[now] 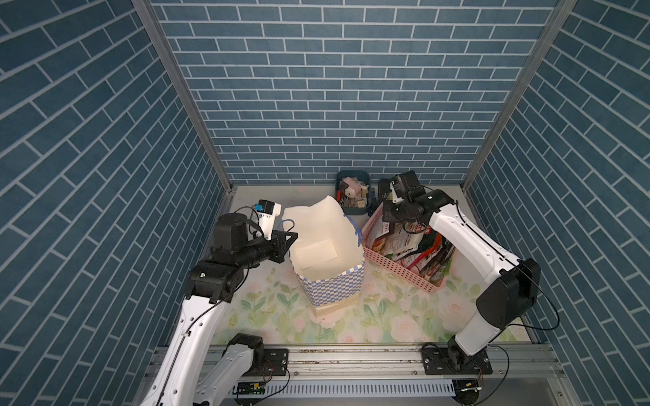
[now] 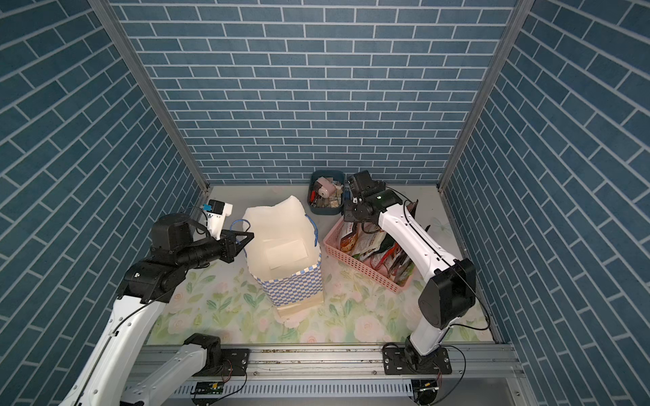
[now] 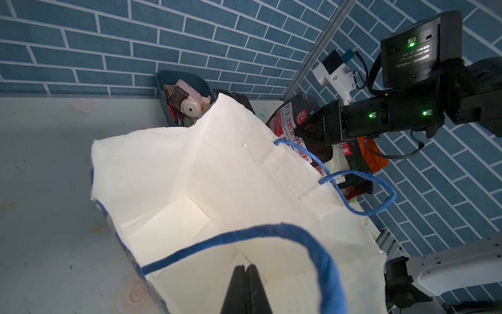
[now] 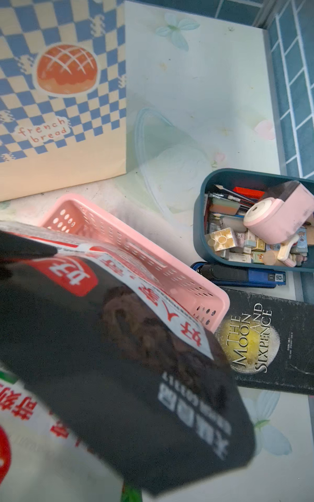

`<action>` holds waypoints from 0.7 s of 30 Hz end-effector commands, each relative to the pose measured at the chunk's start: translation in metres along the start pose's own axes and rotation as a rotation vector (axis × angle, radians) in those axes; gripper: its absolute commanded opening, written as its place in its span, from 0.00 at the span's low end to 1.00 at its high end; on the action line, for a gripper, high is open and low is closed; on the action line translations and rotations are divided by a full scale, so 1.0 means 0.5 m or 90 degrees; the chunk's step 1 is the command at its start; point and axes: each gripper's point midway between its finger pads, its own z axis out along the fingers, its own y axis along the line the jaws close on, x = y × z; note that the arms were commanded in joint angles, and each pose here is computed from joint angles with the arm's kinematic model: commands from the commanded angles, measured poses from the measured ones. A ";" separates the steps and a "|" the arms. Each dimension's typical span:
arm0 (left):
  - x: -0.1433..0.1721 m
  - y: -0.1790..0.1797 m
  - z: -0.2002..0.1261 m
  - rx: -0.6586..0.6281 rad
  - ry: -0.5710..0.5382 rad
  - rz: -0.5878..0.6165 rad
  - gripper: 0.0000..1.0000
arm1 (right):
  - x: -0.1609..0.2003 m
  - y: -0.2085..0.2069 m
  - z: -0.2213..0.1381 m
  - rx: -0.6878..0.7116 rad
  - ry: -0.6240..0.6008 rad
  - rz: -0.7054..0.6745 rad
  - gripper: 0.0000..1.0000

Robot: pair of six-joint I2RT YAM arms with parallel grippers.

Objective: Place the condiment packets inside the bag
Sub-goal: Pick up the condiment packet from the storage box, then place the condiment packet in the paper bag.

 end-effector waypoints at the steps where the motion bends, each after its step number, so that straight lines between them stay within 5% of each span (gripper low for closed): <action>1: 0.005 0.009 -0.002 -0.014 0.001 0.008 0.00 | -0.121 0.051 -0.162 -0.054 -0.150 -0.103 0.00; 10: 0.010 0.015 0.004 -0.018 0.006 0.005 0.00 | -0.264 0.222 -0.427 -0.187 -0.357 -0.263 0.00; 15: 0.012 0.015 0.001 -0.020 0.006 0.006 0.00 | -0.216 0.362 -0.553 -0.371 -0.472 -0.391 0.00; 21: 0.012 0.016 0.000 -0.022 0.006 0.006 0.00 | -0.177 0.445 -0.681 -0.549 -0.556 -0.448 0.00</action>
